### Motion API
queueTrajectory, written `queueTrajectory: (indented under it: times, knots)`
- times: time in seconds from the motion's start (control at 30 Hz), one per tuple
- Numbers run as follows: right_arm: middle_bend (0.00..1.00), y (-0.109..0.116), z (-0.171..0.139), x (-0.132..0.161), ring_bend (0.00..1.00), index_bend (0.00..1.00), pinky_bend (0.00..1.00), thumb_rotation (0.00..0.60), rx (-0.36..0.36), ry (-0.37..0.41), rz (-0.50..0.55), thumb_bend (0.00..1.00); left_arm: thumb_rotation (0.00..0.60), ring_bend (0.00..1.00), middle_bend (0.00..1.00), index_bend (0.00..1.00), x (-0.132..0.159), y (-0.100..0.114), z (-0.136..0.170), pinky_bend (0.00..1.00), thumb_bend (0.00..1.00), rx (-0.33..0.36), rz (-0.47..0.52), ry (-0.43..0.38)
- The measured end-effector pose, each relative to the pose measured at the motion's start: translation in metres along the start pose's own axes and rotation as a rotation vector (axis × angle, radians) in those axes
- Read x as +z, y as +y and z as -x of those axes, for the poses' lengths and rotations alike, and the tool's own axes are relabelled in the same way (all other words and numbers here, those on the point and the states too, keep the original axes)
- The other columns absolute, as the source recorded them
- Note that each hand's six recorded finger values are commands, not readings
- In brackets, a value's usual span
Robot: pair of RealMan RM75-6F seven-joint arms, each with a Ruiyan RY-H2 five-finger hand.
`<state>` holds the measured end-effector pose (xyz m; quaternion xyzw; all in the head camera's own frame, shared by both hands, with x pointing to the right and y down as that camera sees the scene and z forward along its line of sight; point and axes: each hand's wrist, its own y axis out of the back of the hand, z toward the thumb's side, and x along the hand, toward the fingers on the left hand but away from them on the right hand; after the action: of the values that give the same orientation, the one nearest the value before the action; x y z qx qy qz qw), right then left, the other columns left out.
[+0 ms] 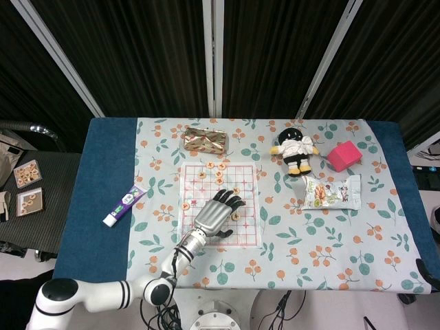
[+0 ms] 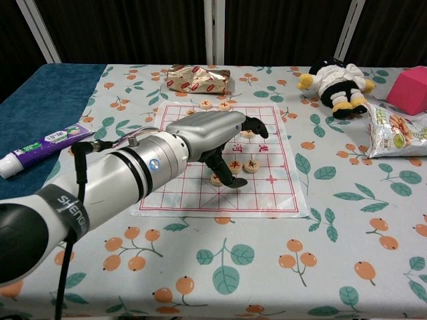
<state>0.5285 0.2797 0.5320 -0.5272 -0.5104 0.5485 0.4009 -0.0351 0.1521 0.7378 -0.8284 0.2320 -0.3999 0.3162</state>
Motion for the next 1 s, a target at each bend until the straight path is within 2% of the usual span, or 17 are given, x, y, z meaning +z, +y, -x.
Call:
queueTrajectory:
  times: [0.1,0.37,0.73,1.0]
  knots:
    - [0.00,0.001,0.000,-0.005,0.00,0.00,0.00,0.600,0.000,-0.014,0.001,0.15,0.600,0.00,0.13,0.24,-0.003,-0.001,-0.006,0.00,0.26,0.005,-0.013,0.013]
    - [0.00,0.001,0.001,-0.012,0.00,0.00,0.00,0.600,-0.004,-0.028,0.010,0.15,0.600,0.00,0.13,0.30,-0.006,-0.002,-0.015,0.00,0.28,0.011,0.028,0.024]
    - [0.00,0.003,0.001,-0.019,0.00,0.00,0.00,0.600,-0.019,-0.042,0.021,0.15,0.600,0.00,0.13,0.36,-0.008,-0.014,-0.022,0.00,0.29,-0.015,0.008,0.027]
    - [0.00,0.002,0.000,-0.021,0.00,0.00,0.00,0.600,-0.021,-0.045,0.021,0.15,0.600,0.00,0.14,0.42,-0.010,-0.011,-0.023,0.00,0.29,0.013,0.003,0.030]
